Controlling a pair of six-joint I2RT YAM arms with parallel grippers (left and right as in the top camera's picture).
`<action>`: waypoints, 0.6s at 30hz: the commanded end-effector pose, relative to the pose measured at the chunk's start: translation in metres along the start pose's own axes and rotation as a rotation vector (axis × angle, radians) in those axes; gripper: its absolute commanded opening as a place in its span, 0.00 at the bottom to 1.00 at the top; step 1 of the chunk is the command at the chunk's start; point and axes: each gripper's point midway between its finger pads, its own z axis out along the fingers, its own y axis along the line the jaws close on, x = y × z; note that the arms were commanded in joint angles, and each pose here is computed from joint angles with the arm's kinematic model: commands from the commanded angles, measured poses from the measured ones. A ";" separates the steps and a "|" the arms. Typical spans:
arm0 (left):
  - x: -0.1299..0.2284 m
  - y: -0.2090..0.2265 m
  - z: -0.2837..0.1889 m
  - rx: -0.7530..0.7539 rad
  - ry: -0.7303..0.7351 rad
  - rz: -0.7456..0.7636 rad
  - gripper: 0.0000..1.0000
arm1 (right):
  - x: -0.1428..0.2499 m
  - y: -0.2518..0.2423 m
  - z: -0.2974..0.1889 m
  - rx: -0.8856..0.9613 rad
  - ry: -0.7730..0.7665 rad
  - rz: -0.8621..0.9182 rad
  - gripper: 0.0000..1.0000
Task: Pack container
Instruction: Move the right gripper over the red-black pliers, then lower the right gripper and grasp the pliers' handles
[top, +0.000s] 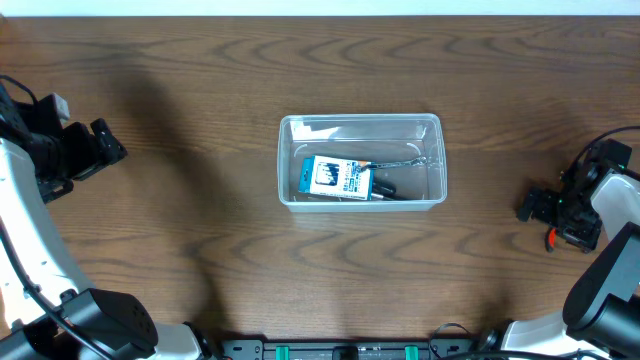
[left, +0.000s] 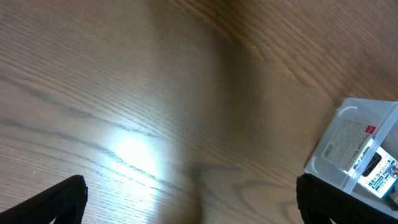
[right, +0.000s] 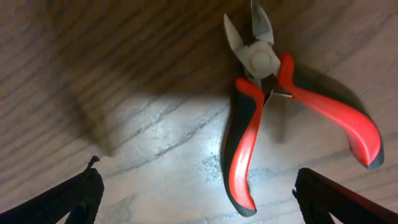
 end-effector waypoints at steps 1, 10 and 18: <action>0.000 -0.001 0.000 0.009 0.000 0.010 0.98 | 0.000 -0.001 0.003 -0.007 0.002 0.021 0.99; 0.000 -0.001 0.000 0.009 0.000 0.010 0.98 | -0.002 0.003 0.012 -0.026 0.014 0.023 0.99; 0.000 -0.001 0.000 0.009 0.000 0.011 0.98 | 0.000 0.005 0.023 -0.036 0.040 0.018 0.99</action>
